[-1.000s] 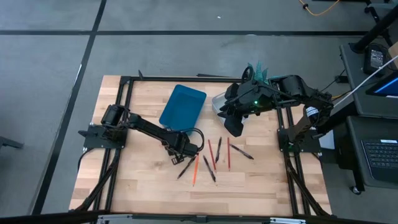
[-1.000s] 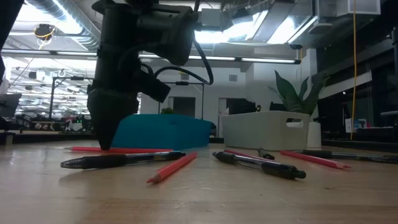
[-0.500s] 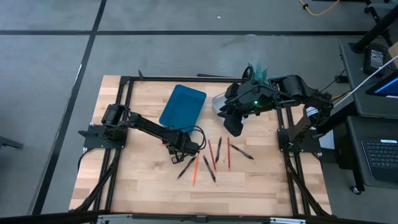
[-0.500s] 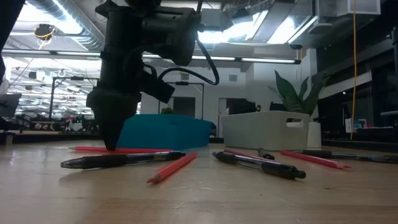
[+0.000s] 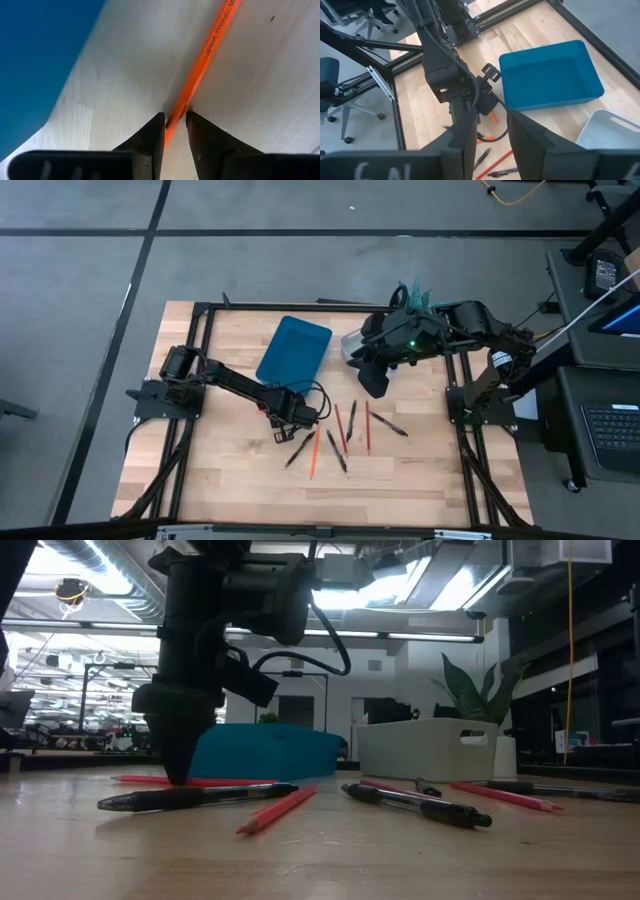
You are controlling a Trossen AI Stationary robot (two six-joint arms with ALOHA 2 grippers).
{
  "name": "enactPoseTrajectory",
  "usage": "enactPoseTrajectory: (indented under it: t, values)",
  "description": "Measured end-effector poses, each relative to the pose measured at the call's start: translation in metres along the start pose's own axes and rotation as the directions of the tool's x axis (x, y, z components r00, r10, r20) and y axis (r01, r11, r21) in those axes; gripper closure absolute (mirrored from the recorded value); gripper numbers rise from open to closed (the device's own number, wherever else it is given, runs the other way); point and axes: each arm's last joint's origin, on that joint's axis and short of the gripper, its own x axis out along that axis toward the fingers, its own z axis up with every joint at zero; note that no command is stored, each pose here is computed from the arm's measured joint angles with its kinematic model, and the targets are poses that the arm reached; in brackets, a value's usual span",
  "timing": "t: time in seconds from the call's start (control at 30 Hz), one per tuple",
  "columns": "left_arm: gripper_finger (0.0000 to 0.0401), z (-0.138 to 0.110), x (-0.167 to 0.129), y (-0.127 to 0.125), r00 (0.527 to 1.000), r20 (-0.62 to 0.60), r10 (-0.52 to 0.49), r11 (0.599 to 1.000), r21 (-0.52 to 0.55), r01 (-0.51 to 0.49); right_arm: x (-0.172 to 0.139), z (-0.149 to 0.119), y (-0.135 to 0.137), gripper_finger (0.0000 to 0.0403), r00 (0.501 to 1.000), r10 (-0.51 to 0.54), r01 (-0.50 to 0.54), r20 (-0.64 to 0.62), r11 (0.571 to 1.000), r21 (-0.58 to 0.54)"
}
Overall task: Sort pens & pencils
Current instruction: Put the orange pencil into the blue bin
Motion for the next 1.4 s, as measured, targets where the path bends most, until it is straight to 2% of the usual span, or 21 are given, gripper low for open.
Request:
enactPoseTrajectory:
  t: [0.2, 0.57, 0.87, 1.4]
  values:
    - [0.0325, 0.0, 0.001, 0.0, 1.0, -0.005, -0.01, 1.0, 0.0, 0.01, 0.0, 0.001, 0.0, 0.0292, 1.0, 0.004, -0.004, 0.006, 1.0, 0.016]
    - [0.0391, 0.004, -0.005, -0.002, 1.0, -0.003, -0.023, 1.0, 0.0, 0.023, 0.0, 0.001, 0.0, 0.0292, 1.0, 0.003, -0.003, 0.005, 1.0, 0.019]
    - [0.0379, 0.006, -0.008, -0.003, 1.0, 0.0, -0.027, 0.999, -0.025, 0.027, 0.0, 0.0, 0.0, 0.0292, 1.0, 0.003, -0.003, 0.005, 1.0, 0.015]
    - [0.0383, 0.006, -0.013, -0.006, 0.999, -0.02, -0.042, 0.997, -0.067, 0.041, 0.0, 0.0, 0.0, 0.0292, 1.0, 0.003, -0.003, 0.004, 1.0, -0.011]
